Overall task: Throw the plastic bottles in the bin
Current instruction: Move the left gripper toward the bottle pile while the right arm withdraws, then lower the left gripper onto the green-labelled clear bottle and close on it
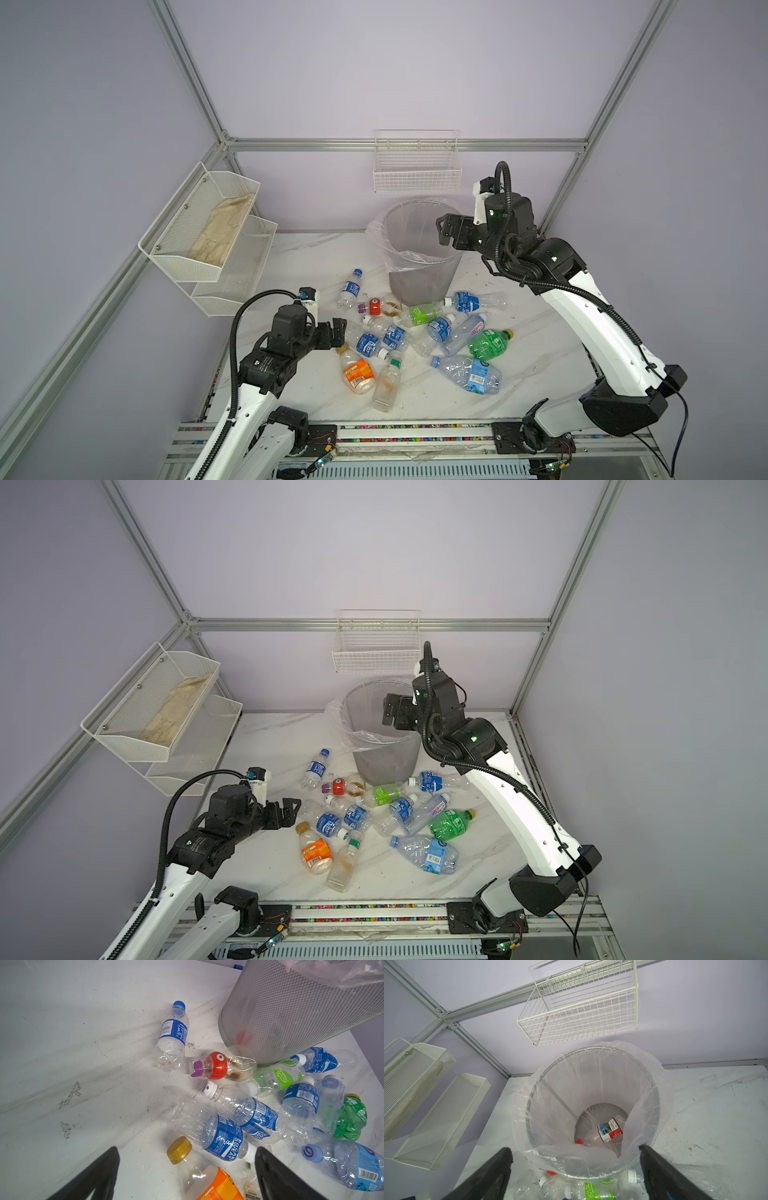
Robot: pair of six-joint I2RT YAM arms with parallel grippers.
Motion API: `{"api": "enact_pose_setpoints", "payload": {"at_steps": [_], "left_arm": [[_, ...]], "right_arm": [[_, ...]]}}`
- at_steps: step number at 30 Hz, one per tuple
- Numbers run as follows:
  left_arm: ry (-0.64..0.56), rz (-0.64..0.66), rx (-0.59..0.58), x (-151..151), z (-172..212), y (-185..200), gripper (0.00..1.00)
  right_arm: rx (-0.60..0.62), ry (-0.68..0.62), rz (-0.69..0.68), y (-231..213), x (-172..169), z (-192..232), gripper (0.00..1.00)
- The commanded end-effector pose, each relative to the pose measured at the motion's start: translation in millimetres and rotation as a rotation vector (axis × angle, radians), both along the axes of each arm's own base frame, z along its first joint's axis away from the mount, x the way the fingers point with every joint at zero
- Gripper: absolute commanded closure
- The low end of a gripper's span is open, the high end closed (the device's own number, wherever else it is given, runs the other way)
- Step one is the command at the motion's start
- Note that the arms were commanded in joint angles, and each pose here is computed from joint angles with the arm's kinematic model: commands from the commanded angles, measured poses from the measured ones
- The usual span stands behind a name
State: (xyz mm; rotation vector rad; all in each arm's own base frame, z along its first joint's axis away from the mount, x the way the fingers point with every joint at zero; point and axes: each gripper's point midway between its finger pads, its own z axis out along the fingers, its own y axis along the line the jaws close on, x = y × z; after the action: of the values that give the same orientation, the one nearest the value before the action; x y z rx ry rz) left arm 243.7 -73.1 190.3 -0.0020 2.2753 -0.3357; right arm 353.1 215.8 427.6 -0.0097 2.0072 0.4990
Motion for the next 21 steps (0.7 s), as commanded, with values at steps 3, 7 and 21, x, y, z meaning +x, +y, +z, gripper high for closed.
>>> {"api": "enact_pose_setpoints", "payload": {"at_steps": [3,7,21], "left_arm": [[-0.013,-0.079,-0.048,-10,15,-29,0.0],[0.003,-0.138,-0.058,-19,20,-52,0.01],[0.067,-0.281,0.076,-56,-5,-136,0.05]], "right_arm": [[0.058,0.0,0.026,-8,-22,1,0.02],[0.099,-0.014,0.023,-18,-37,0,0.02],[0.109,0.055,0.057,-25,-62,-30,0.02]]}}
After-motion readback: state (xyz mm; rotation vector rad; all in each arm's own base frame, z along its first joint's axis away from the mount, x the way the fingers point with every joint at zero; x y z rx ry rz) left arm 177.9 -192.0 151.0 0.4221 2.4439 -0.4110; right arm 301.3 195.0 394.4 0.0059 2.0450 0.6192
